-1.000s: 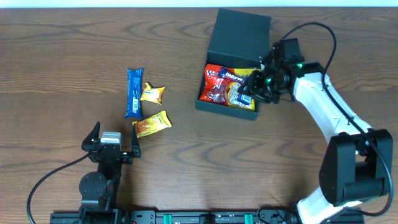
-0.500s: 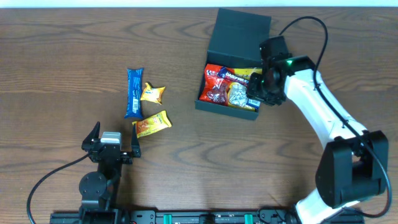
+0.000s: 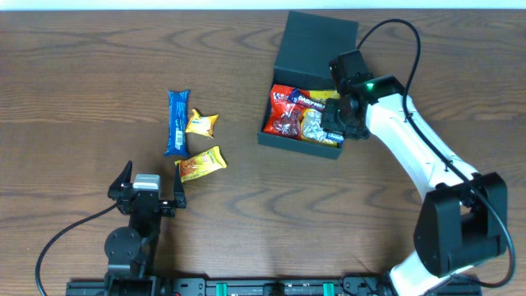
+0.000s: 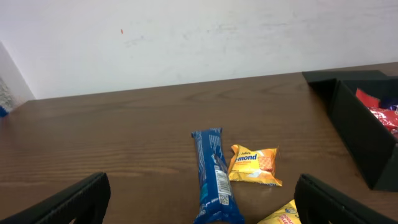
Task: Pack container
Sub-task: 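Lower the eclipse tin into the box's right corner with the right gripper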
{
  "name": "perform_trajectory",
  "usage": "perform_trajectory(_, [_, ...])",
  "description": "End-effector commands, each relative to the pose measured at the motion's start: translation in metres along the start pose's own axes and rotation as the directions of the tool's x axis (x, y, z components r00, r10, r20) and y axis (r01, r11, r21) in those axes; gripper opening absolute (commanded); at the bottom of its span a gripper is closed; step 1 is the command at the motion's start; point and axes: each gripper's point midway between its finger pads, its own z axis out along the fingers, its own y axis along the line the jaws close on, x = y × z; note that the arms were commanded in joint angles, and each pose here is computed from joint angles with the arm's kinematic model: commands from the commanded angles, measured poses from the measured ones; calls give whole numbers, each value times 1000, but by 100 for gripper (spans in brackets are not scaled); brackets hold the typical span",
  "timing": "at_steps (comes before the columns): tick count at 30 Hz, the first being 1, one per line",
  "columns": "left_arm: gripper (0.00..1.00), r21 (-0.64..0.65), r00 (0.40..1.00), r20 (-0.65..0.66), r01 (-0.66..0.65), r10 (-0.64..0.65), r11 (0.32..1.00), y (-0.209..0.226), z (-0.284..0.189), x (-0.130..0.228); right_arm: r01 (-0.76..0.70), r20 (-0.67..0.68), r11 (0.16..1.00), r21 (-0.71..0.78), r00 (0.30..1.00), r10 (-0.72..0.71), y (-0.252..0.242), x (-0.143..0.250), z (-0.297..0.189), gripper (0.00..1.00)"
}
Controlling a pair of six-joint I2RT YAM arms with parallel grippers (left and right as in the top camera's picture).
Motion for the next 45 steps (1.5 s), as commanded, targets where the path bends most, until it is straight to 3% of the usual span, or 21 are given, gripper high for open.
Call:
perform_trajectory(1, [95,-17,998,-59,3,-4,1000,2,1,19,23,30,1000,18,999,-24,0,-8,-2,25])
perform_trajectory(12, [96,-17,998,-60,3,-4,1000,2,1,19,45,29,999,6,999,-46,2,-9,-1,25])
perform_trajectory(30, [95,-17,998,-60,3,-4,1000,2,1,19,56,-97,997,56,994,-51,-3,10,42,24])
perform_trajectory(38, [95,-17,998,-60,3,-4,1000,2,1,19,56,-94,997,55,994,-51,-2,9,42,57])
perform_trajectory(45, [95,-17,998,-59,3,-4,1000,2,1,19,53,-67,998,38,996,-51,4,0,37,63])
